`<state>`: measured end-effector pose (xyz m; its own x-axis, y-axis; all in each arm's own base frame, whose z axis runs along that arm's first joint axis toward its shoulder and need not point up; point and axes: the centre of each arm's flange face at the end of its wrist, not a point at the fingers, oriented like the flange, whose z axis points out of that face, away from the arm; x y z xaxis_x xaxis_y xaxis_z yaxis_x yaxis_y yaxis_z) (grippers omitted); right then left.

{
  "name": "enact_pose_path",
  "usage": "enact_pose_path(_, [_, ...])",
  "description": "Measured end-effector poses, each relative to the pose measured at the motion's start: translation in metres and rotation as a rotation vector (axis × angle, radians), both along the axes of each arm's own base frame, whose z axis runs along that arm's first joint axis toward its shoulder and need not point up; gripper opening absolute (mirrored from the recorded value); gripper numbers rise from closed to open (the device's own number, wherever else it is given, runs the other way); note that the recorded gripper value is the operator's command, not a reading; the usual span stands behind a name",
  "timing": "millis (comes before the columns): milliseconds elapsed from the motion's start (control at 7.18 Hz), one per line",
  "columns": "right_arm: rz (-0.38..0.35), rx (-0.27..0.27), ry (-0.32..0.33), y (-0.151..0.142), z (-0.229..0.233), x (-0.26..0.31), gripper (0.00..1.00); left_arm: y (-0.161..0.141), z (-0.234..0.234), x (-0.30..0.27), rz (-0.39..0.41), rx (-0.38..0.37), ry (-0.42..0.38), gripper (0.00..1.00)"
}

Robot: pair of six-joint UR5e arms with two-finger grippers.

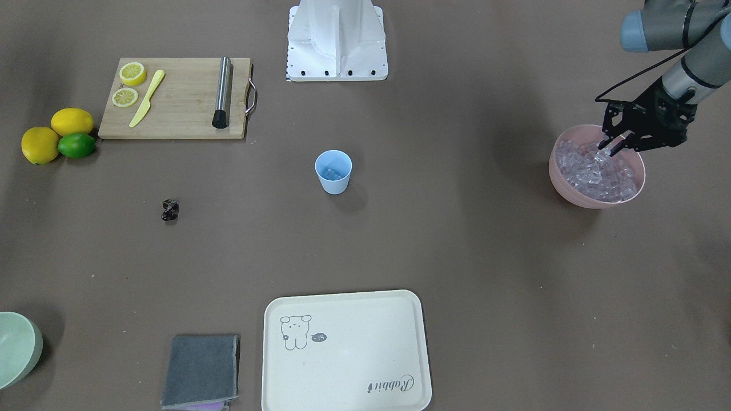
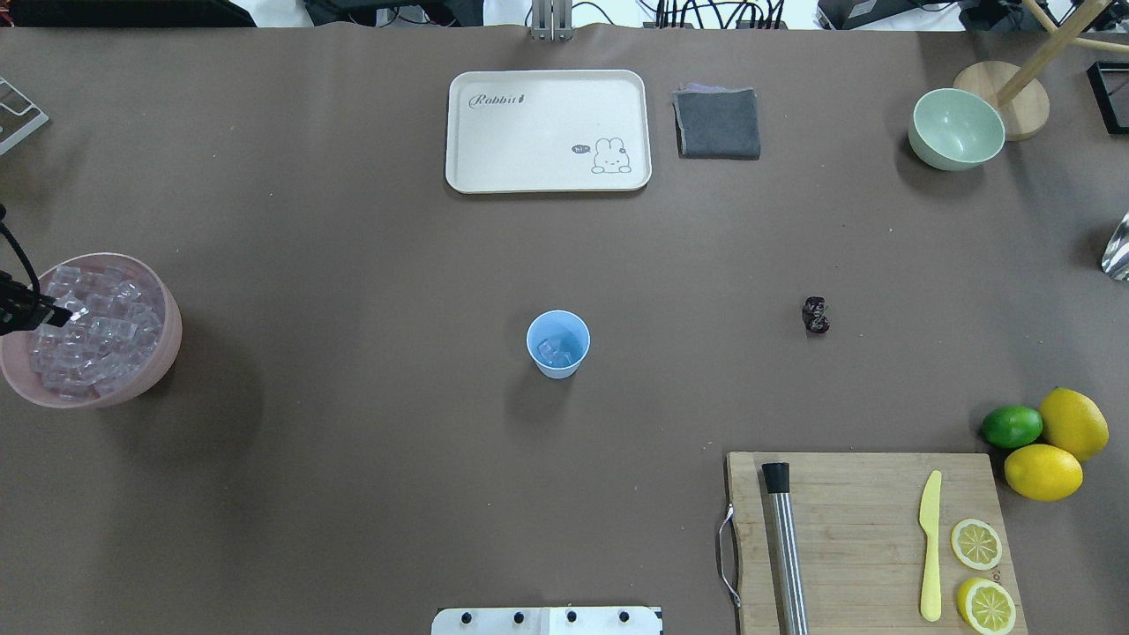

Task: Put ice and cherries in cup
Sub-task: 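Lift the ice cube with the left gripper and carry it over the blue cup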

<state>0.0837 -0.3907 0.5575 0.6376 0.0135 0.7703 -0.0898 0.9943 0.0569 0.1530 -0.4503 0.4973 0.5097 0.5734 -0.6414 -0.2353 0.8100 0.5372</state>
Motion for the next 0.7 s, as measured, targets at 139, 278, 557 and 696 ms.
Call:
enact_pose_path(139, [0.000, 0.001, -0.003, -0.001, -0.001, 0.000, 1.00, -0.023, -0.035, 0.002, -0.036, 0.011, 0.041, 0.00])
enact_pose_path(278, [-0.001, 0.002, -0.005, -0.001, -0.001, -0.001, 1.00, -0.049, -0.083, 0.012, -0.076, 0.002, 0.092, 0.00])
enact_pose_path(557, [-0.001, 0.002, -0.006, -0.003, -0.002, -0.001, 1.00, -0.076, -0.187, 0.065, -0.124, -0.058, 0.206, 0.00])
enact_pose_path(696, [-0.001, 0.001, -0.005, -0.004, -0.001, -0.001, 1.00, -0.071, -0.233, 0.110, -0.137, -0.087, 0.248, 0.00])
